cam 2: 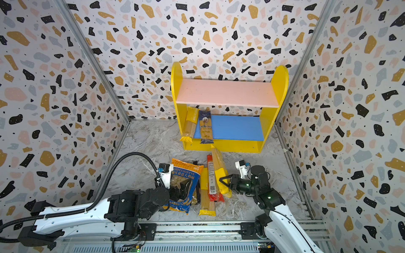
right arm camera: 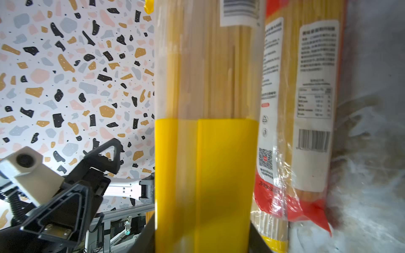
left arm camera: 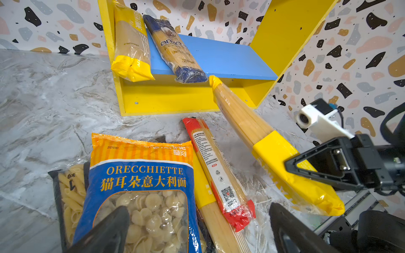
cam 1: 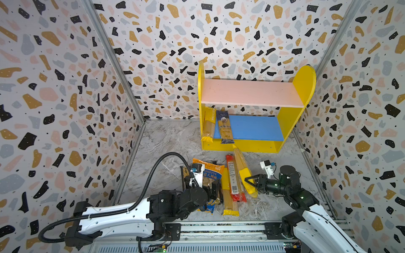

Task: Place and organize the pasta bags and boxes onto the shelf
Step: 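Carry the yellow-banded pack to the blue shelf and stand it beside the Ankara pack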

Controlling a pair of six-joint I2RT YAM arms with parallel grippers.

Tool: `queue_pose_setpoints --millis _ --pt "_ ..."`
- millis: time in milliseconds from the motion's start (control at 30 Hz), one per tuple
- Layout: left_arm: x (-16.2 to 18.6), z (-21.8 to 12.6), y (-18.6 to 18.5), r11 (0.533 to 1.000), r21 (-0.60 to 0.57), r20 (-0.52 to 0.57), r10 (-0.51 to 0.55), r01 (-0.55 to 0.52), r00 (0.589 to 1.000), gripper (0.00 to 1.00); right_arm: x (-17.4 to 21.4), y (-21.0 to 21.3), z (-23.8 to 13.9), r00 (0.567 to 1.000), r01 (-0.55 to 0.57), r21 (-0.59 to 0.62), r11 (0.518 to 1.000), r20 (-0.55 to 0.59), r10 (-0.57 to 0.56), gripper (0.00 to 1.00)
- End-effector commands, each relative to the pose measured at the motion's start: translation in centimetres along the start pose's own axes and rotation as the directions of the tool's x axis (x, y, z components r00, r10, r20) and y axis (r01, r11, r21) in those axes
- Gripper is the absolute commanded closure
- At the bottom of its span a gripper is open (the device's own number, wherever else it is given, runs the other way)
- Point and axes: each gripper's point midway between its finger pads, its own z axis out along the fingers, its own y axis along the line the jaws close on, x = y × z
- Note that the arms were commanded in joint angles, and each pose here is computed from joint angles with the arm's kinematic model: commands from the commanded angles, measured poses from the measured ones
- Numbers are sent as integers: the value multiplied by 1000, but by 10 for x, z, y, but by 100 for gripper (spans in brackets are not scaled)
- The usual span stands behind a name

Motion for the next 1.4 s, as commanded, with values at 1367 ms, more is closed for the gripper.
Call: queue_pose_setpoints --millis 1367 --pt "-29 69 29 994 -21 -64 103 -105 993 0 -314 47 75 864 382 260 887 240 -443 92"
